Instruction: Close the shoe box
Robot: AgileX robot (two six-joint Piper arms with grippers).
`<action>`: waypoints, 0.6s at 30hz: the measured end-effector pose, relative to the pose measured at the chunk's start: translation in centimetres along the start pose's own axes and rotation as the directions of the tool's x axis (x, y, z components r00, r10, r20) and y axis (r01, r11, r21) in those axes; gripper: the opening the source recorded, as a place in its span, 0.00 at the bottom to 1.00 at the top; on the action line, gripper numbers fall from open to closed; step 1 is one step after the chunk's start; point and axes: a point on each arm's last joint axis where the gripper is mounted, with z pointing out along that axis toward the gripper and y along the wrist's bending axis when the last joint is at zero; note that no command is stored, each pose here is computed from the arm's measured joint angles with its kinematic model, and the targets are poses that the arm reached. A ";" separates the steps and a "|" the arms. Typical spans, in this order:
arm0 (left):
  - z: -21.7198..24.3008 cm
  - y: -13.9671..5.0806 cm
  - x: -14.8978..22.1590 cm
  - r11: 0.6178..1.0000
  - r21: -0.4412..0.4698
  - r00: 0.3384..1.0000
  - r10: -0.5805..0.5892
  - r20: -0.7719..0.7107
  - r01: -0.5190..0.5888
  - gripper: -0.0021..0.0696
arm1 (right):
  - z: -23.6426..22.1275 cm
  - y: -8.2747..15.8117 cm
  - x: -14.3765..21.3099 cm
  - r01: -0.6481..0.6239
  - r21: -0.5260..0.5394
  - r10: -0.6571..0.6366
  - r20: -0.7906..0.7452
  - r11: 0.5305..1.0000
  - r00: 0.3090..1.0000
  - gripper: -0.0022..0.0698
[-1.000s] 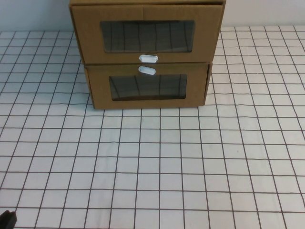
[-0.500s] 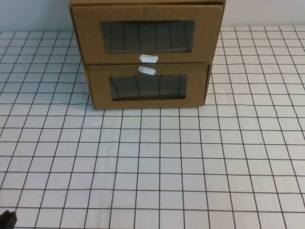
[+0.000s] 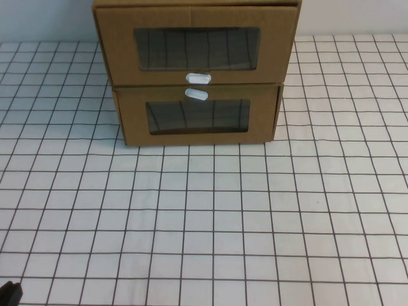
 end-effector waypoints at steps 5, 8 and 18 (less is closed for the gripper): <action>0.0 0.0 0.0 1.000 0.000 1.000 0.000 0.000 0.000 0.02 | -1.4 -0.3 0.5 -0.056 0.134 0.040 0.119 0.989 0.992 0.01; 0.0 0.0 0.0 1.000 0.000 1.000 0.000 0.000 0.000 0.02 | -0.7 -0.1 1.6 -0.085 0.147 0.060 0.167 0.985 0.984 0.01; 0.0 0.0 0.0 1.000 0.000 1.000 0.000 0.002 0.000 0.02 | 5.2 0.2 10.8 -0.083 0.075 0.070 0.165 0.994 0.984 0.01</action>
